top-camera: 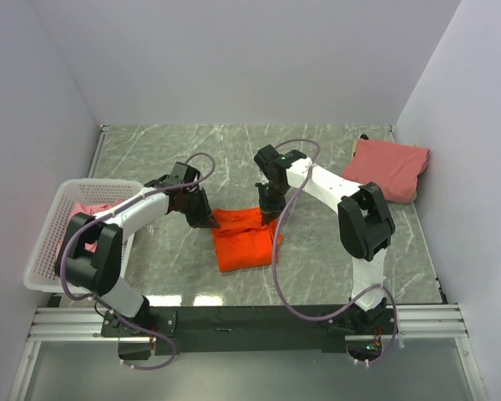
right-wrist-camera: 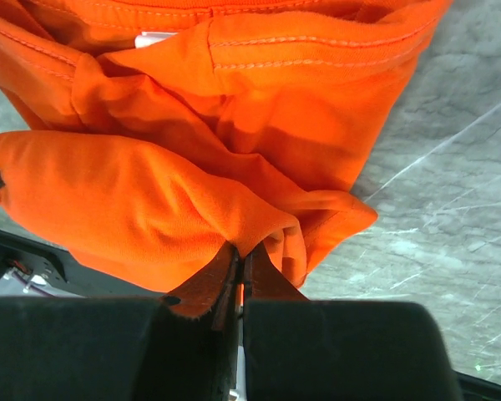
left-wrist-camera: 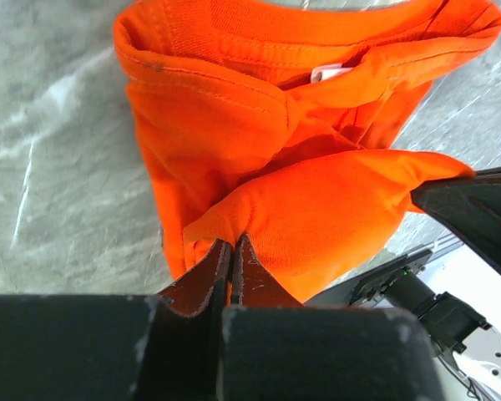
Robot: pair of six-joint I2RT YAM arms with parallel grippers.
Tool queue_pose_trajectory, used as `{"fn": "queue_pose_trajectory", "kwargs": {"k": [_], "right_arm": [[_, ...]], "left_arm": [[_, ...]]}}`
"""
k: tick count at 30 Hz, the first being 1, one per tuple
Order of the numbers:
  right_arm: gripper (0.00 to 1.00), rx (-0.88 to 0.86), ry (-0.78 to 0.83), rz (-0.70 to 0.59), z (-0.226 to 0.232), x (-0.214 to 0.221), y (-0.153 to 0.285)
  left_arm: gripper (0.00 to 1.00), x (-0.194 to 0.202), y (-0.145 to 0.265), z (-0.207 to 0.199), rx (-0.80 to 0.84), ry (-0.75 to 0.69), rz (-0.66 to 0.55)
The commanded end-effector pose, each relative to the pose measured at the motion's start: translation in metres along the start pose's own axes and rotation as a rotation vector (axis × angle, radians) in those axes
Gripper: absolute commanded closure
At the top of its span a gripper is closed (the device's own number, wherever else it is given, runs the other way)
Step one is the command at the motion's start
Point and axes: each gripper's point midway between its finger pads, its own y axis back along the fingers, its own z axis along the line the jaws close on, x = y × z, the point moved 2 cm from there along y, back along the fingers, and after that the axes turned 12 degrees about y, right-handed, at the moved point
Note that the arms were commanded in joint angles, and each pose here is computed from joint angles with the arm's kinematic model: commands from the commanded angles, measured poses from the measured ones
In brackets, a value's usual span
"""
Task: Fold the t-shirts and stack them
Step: Fold the tshirt
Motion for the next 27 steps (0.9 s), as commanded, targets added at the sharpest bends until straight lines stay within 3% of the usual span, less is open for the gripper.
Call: {"fn": "queue_pose_trajectory", "kwargs": {"k": [1,27], "right_arm": [[1.0,-0.011,0.009,-0.064,-0.001,-0.02,0.008],[1.0,-0.046,-0.141,-0.087,-0.027,-0.055,-0.028]], "left_arm": [[0.99,-0.021,0.005,-0.022,0.057,-0.053,-0.068],[0.99,-0.067,-0.041,-0.011,0.029,0.019,-0.072]]}}
